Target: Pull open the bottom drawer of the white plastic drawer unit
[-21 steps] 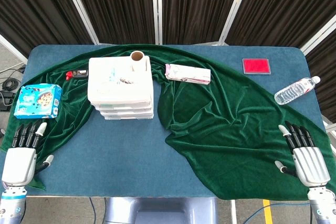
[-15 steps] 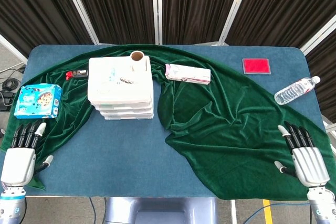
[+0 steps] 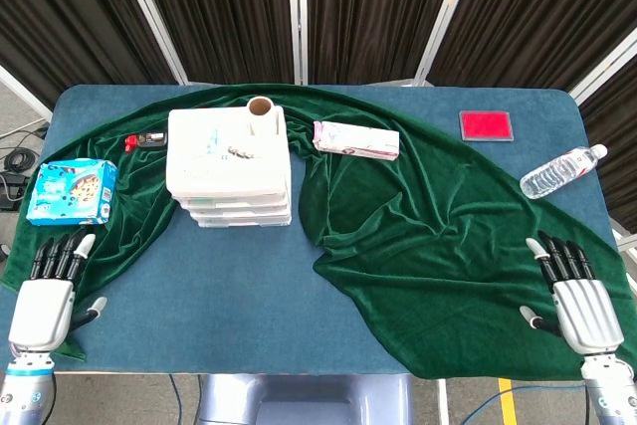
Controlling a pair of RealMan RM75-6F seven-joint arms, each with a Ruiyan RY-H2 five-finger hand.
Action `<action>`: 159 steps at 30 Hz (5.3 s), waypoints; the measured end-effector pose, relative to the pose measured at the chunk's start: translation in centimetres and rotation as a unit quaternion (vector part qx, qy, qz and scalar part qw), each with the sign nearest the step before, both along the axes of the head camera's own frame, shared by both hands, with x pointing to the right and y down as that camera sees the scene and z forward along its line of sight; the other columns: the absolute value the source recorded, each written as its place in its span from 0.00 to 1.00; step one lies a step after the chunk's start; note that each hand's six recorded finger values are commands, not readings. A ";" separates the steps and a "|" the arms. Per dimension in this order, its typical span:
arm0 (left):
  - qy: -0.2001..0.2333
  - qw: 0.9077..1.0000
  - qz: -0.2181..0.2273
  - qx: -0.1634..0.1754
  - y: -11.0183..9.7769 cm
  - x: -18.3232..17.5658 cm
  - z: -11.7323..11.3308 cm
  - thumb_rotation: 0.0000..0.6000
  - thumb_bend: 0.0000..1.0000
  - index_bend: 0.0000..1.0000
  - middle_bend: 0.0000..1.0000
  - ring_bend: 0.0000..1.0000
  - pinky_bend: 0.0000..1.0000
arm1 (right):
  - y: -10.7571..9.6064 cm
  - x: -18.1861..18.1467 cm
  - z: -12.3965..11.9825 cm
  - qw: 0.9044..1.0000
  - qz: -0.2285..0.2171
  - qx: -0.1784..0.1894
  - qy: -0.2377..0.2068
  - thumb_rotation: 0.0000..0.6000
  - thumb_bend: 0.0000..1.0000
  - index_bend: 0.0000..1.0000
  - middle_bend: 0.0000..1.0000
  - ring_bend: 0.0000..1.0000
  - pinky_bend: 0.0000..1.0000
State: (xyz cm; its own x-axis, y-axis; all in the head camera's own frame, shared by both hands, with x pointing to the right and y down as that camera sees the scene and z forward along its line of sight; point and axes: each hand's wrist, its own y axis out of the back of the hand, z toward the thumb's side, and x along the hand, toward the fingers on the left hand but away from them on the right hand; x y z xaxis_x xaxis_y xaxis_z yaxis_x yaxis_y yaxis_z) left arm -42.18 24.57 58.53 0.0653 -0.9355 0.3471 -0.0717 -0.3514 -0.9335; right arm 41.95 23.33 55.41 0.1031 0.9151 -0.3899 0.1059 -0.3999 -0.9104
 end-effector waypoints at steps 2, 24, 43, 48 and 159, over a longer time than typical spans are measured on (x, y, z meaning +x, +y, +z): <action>0.009 1.000 -0.004 0.000 0.0 0.2 0.0 1.00 0.22 0.00 0.00 0.00 0.00 | 0.0 0.1 -0.1 1.000 0.001 0.001 -0.002 1.00 0.06 0.03 0.00 0.00 0.00; 0.274 0.931 -0.103 -0.220 -1.3 8.7 7.0 1.00 0.65 0.00 0.89 0.83 0.79 | -0.1 0.3 -0.9 1.000 0.009 0.001 -0.021 1.00 0.06 0.03 0.00 0.00 0.00; 0.354 0.860 -0.162 -0.329 -4.6 15.7 12.6 1.00 0.66 0.00 0.89 0.83 0.79 | -0.6 1.0 -1.5 0.999 0.019 0.003 -0.034 1.00 0.06 0.03 0.00 0.00 0.00; 0.362 0.850 -0.174 -0.341 -5.0 16.7 13.4 1.00 0.66 0.00 0.89 0.83 0.79 | -0.5 0.9 -1.5 0.999 0.016 0.001 -0.036 1.00 0.06 0.03 0.00 0.00 0.00; 0.196 0.966 -0.003 -0.166 -3.3 19.2 9.7 1.00 0.64 0.08 0.84 0.77 0.79 | -0.3 0.8 -1.6 0.999 0.017 -0.004 -0.043 1.00 0.06 0.04 0.00 0.00 0.00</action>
State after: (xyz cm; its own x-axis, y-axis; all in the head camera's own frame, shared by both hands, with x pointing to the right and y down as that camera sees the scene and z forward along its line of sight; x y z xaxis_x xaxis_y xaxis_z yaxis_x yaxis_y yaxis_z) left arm -23.02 21.29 68.26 0.2479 -0.7780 0.5773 -0.4008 -0.6249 -0.6700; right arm 42.74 23.05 53.80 0.1061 0.9155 -0.3882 0.1974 -0.4020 -0.8941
